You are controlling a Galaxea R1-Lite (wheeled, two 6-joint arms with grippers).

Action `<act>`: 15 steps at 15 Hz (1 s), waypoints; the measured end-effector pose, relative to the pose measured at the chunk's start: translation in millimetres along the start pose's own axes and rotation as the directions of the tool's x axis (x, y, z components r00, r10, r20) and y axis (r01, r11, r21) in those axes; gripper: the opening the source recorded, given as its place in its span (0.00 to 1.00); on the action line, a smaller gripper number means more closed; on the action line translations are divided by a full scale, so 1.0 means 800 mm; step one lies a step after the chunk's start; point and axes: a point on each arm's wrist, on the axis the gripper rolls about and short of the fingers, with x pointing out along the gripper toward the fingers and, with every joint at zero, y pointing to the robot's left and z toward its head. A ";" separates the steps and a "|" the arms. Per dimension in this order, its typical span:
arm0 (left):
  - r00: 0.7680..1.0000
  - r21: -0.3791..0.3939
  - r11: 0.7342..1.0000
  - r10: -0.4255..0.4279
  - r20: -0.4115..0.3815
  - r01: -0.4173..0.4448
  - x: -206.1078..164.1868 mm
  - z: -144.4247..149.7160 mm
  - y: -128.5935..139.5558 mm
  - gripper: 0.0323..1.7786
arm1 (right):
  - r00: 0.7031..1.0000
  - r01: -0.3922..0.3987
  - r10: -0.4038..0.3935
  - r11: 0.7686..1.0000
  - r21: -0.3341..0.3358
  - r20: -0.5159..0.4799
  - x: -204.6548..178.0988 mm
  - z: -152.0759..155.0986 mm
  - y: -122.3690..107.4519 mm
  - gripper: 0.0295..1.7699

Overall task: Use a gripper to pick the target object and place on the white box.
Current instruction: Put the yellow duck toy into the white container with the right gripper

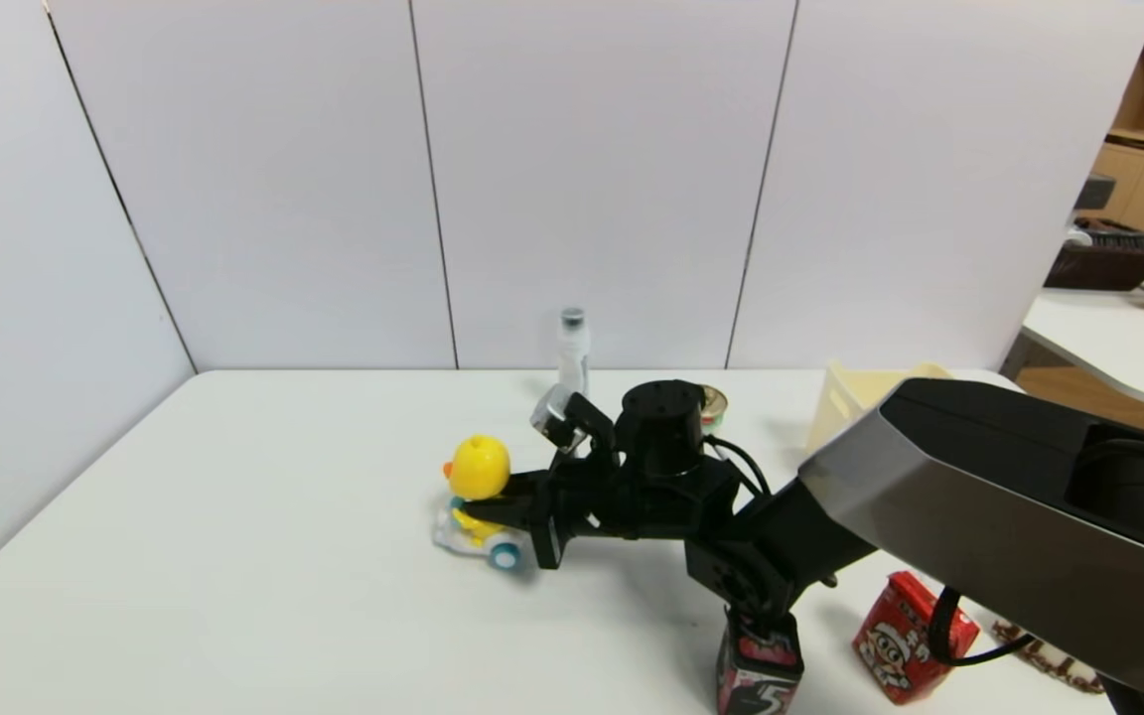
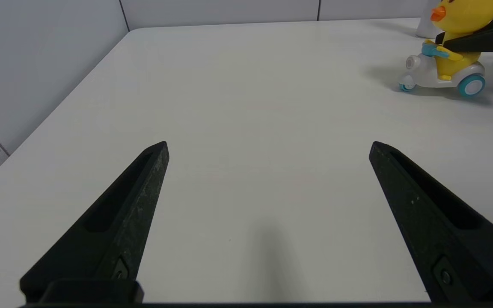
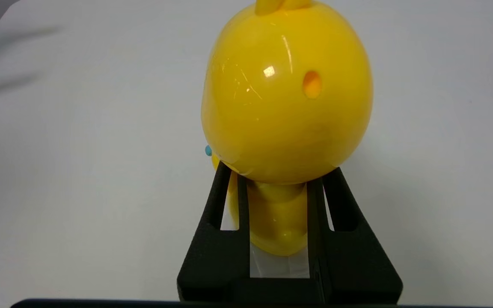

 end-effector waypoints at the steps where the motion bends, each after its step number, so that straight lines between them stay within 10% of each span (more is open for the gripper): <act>1: 1.000 0.000 1.000 0.000 0.000 0.000 0.000 0.000 0.000 0.95 | 1.000 -0.001 0.001 1.000 -0.004 0.006 0.000 0.001 0.000 0.20; 15: 1.000 0.000 1.000 0.000 0.000 0.000 0.000 0.000 0.000 0.95 | 0.987 0.046 -0.028 0.993 -0.108 0.156 -0.020 0.059 -0.010 0.20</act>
